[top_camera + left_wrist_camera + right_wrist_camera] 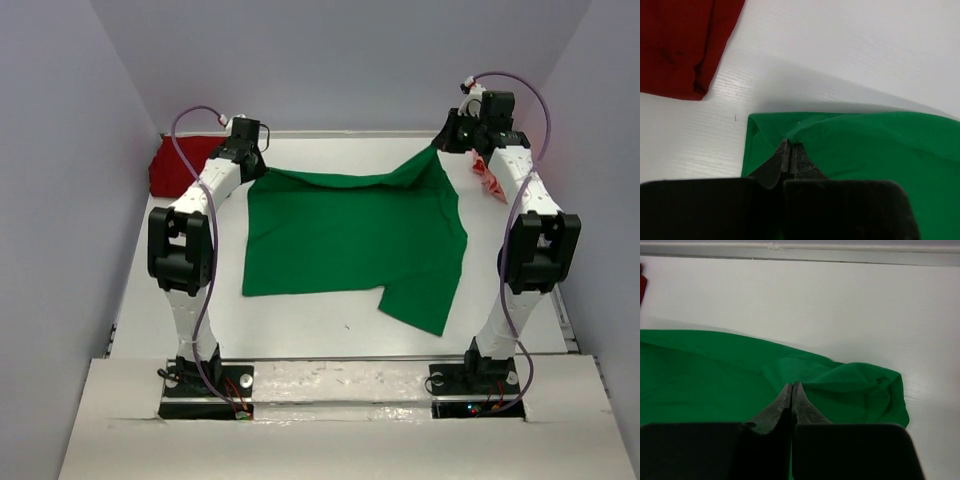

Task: Fold and stack the t-shirts
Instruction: Flatten the tshirt out, then fold the tshirt

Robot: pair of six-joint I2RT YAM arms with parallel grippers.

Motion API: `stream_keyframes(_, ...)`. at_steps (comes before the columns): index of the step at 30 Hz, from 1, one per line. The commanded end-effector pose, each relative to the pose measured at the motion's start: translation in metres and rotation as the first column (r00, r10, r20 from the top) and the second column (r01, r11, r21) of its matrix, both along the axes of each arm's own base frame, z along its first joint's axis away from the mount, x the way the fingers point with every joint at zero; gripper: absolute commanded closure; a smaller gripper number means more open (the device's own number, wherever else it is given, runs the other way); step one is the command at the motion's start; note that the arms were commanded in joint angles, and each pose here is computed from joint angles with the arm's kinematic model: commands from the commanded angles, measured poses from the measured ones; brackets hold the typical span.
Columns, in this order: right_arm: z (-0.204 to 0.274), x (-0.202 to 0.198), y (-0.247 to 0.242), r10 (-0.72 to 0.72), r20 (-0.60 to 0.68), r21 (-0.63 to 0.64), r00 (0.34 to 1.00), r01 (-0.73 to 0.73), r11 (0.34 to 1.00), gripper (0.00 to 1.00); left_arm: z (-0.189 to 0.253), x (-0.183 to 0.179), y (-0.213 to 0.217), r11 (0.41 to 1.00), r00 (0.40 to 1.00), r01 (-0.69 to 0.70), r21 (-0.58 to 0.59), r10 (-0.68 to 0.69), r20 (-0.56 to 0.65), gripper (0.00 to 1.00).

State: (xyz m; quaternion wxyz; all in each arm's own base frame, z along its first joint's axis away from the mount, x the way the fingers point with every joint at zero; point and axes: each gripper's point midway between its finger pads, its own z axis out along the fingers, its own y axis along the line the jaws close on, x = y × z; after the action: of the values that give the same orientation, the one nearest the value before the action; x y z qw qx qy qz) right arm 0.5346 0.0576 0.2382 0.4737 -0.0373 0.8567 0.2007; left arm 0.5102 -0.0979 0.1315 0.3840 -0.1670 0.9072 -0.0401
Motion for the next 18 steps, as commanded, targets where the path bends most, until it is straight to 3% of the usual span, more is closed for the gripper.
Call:
stream_keyframes(1, 0.010, 0.024, -0.004, 0.008, 0.068, -0.025, 0.998, -0.006, 1.000, 1.00, 0.030, 0.018, -0.004, 1.000, 0.998, 0.008, 0.004, -0.008, 0.068, 1.00)
stream_keyframes(18, -0.002, 0.014, -0.028, -0.133, 0.002, -0.082, 0.991, 0.132, 0.988, 1.00, -0.015, 0.009, 0.018, 0.992, 0.994, -0.087, 0.094, 0.093, -0.059, 1.00)
